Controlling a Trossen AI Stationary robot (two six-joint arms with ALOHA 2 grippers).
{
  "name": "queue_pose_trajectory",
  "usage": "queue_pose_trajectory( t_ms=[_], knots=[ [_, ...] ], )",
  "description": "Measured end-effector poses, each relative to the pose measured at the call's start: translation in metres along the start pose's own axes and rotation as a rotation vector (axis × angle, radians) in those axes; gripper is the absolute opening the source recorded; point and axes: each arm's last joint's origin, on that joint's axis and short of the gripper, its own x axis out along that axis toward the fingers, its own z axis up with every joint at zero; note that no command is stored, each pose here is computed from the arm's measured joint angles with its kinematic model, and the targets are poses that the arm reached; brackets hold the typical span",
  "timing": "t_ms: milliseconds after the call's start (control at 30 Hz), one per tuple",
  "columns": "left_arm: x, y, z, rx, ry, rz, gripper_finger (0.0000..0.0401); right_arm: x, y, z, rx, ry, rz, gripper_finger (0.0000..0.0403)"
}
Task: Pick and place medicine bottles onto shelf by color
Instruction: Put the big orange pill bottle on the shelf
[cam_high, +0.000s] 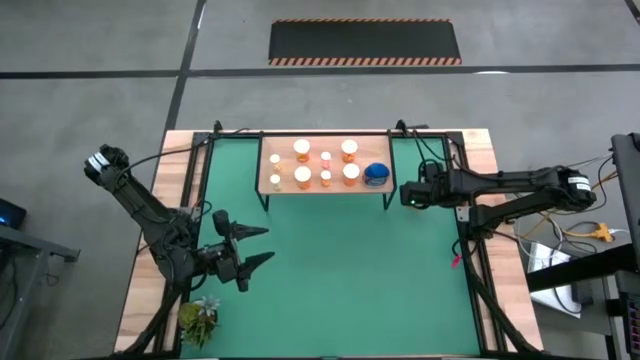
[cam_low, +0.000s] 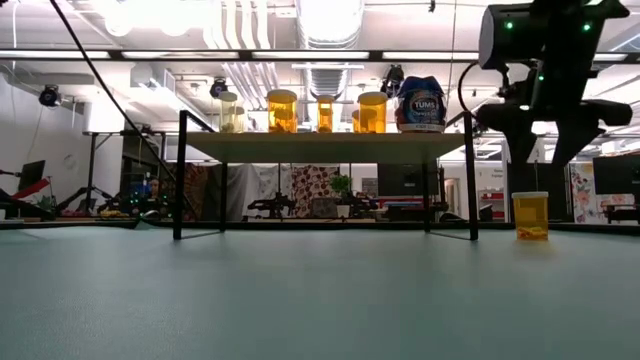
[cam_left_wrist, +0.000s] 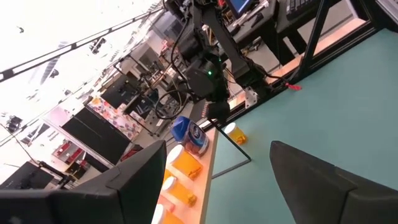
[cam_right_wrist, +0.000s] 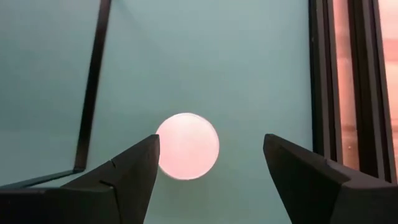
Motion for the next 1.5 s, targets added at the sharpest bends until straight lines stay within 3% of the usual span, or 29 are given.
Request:
queue_pose_trajectory(
  t_ms=[1167,1500],
  knots=[
    [0.0,0.0,0.0,-0.003,0.0,0.001,0.027,0.042,-0.002,-0.022,0.062,-0.059,0.066,0.0278],
    [0.0,0.0,0.0,-0.003,0.001,0.001,0.027,0.043,-0.001,-0.023,0.076,-0.053,0.076,0.0225]
  ],
)
